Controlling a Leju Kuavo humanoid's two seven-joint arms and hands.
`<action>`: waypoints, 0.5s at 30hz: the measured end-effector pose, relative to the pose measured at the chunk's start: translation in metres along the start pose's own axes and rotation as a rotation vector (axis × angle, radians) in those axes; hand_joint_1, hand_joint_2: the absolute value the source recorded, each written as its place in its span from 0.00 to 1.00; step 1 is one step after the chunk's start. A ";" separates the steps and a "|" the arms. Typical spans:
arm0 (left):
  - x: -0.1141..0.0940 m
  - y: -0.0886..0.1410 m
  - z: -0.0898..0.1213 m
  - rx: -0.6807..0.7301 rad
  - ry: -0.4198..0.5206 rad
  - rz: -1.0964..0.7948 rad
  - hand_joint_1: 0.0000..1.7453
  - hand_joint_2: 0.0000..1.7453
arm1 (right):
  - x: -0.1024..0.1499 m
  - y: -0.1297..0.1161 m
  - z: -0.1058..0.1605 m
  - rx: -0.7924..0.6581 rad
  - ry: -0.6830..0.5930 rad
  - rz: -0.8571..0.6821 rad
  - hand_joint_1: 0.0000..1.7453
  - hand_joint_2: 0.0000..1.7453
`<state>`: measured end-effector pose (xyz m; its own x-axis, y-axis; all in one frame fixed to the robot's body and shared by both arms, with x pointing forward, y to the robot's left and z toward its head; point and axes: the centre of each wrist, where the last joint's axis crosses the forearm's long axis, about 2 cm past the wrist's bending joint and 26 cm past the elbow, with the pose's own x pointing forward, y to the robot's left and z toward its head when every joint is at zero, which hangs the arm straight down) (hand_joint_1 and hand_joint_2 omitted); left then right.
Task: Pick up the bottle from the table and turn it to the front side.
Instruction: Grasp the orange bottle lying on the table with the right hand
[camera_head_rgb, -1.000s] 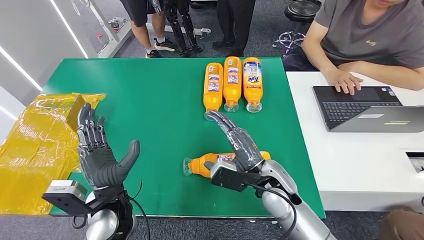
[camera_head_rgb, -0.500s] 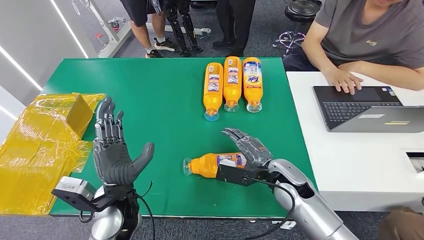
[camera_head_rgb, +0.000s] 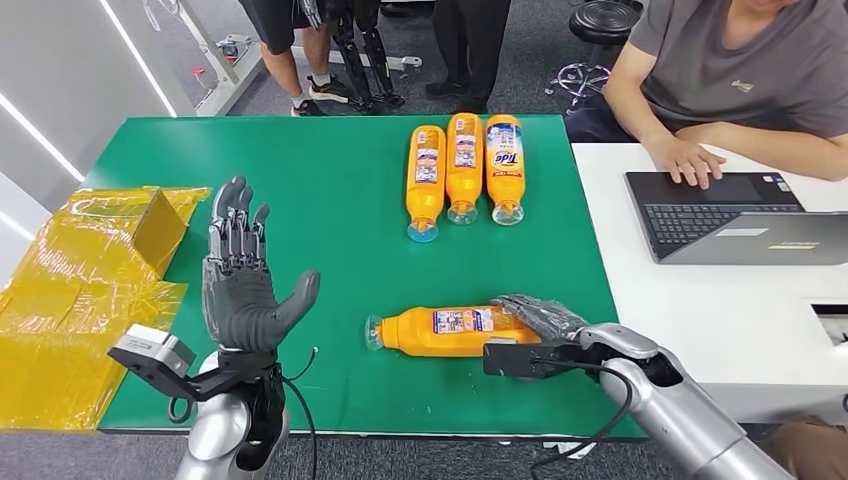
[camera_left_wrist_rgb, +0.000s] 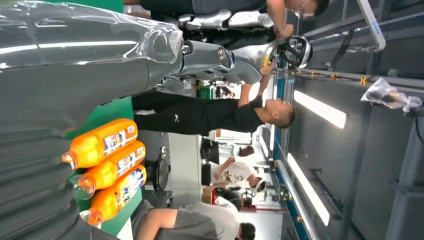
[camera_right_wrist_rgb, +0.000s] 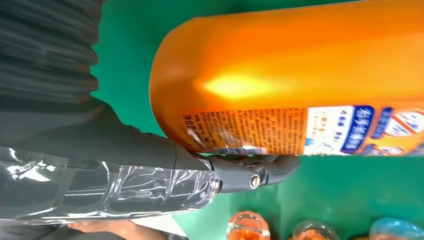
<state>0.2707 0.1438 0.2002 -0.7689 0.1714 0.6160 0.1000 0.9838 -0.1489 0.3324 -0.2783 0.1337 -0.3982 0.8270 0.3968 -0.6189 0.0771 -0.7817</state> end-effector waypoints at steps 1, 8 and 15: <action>0.000 0.000 0.000 0.000 0.002 0.001 0.00 1.00 | -0.002 0.000 0.001 0.010 0.005 0.000 0.00 1.00; 0.000 -0.002 -0.001 -0.001 0.008 0.011 0.00 1.00 | -0.015 -0.005 0.001 0.061 0.032 -0.003 0.00 1.00; 0.000 -0.003 -0.004 -0.013 0.013 0.020 0.00 1.00 | -0.026 -0.018 -0.003 0.004 0.076 0.024 0.00 1.00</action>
<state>0.2728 0.1407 0.2037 -0.7582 0.1920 0.6231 0.1240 0.9807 -0.1513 0.3558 -0.3002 0.1361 -0.3603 0.8686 0.3403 -0.6127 0.0548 -0.7884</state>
